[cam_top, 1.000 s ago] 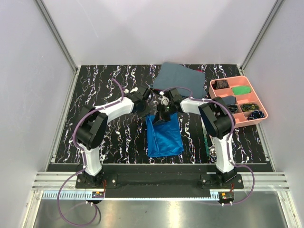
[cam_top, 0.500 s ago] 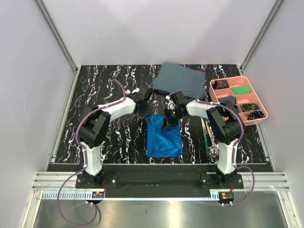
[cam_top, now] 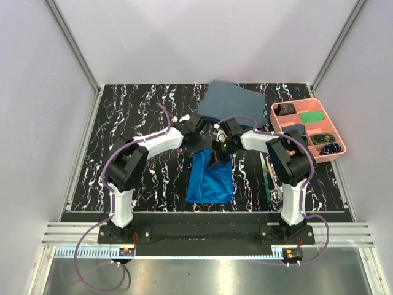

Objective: Fold the napkin into a case and place the utensils inside
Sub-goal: Fold the lower triangle-folded napkin at the center of the board.

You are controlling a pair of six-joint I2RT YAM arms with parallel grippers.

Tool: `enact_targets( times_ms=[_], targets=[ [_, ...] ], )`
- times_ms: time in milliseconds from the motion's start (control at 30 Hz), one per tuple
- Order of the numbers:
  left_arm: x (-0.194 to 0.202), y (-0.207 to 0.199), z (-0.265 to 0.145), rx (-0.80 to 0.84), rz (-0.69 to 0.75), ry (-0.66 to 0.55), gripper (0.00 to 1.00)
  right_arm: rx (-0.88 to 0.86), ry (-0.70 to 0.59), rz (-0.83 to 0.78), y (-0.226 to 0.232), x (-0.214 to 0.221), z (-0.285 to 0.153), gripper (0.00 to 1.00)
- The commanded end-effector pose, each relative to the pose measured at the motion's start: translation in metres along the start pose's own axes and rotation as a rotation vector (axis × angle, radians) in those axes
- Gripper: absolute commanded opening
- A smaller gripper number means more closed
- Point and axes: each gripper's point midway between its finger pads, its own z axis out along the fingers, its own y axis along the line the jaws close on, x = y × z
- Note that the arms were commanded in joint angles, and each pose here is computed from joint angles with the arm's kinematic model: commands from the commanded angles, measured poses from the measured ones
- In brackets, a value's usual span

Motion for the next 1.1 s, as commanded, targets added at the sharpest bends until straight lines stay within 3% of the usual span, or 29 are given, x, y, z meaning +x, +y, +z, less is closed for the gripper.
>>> enact_targets(
  times_ms=[0,567,933,1067],
  targets=[
    [-0.007,-0.019,0.002,0.029,-0.038,-0.032,0.00,0.079,0.008,-0.011,-0.026,0.007,0.011,0.02],
    [-0.015,-0.012,0.019,-0.030,-0.082,-0.077,0.00,0.082,-0.020,-0.036,-0.009,0.005,-0.014,0.07],
    [-0.018,-0.009,0.019,-0.037,-0.094,-0.091,0.00,0.065,-0.042,-0.097,0.012,0.009,-0.046,0.38],
    [-0.018,-0.010,0.018,-0.034,-0.089,-0.091,0.00,0.041,-0.034,-0.103,0.014,0.009,-0.043,0.43]
  ],
)
